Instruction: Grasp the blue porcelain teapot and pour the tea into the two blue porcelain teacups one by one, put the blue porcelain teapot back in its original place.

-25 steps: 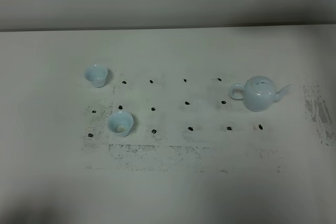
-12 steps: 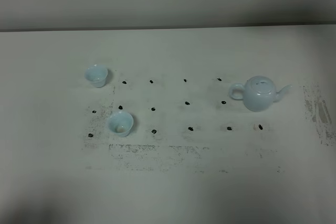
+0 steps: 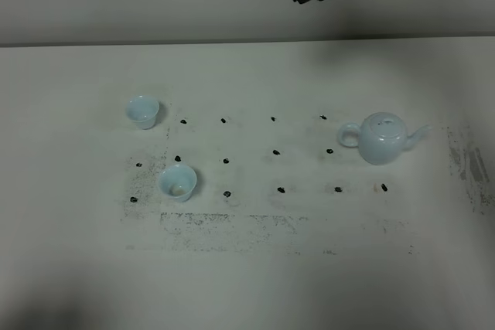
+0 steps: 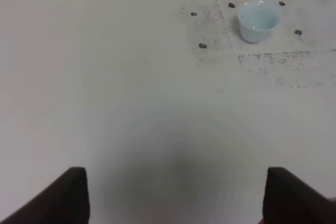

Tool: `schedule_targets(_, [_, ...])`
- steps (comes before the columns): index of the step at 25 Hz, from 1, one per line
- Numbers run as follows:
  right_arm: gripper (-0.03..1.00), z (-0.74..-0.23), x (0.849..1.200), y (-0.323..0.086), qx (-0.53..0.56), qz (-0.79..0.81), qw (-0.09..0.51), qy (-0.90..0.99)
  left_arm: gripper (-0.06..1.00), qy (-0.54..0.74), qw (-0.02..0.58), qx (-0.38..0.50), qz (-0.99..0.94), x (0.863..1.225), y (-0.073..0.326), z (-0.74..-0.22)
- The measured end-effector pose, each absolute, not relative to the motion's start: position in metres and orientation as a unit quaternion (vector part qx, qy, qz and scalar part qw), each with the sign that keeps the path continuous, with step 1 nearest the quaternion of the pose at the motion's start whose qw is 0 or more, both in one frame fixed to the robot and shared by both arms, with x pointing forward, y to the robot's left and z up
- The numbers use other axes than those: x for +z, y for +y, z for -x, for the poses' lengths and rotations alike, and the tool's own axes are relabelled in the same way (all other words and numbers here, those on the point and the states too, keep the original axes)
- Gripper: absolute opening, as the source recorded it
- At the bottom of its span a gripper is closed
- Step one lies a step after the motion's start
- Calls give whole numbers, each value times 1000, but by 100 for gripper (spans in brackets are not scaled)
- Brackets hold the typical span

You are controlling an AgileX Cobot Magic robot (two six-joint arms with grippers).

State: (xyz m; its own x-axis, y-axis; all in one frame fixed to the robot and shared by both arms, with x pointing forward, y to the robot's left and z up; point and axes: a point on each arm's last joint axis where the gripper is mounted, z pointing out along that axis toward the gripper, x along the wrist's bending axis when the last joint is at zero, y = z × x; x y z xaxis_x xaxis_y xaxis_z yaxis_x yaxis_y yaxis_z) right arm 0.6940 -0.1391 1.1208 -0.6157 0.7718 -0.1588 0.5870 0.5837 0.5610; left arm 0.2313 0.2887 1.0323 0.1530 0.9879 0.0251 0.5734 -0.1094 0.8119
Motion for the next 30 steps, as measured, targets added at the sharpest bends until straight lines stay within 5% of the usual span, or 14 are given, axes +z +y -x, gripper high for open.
schedule_targets(10, [50, -701, 1084, -133, 30, -409, 342, 846, 65, 574, 340, 306, -679, 1032, 289, -231])
schedule_targets(21, [50, -685, 986, -97, -34, -375, 327, 867, 65, 575, 341, 307, -678, 1033, 289, -232])
schedule_targets(30, [50, -682, 959, -111, -89, -388, 366, 841, 65, 575, 341, 307, -678, 1033, 289, -232])
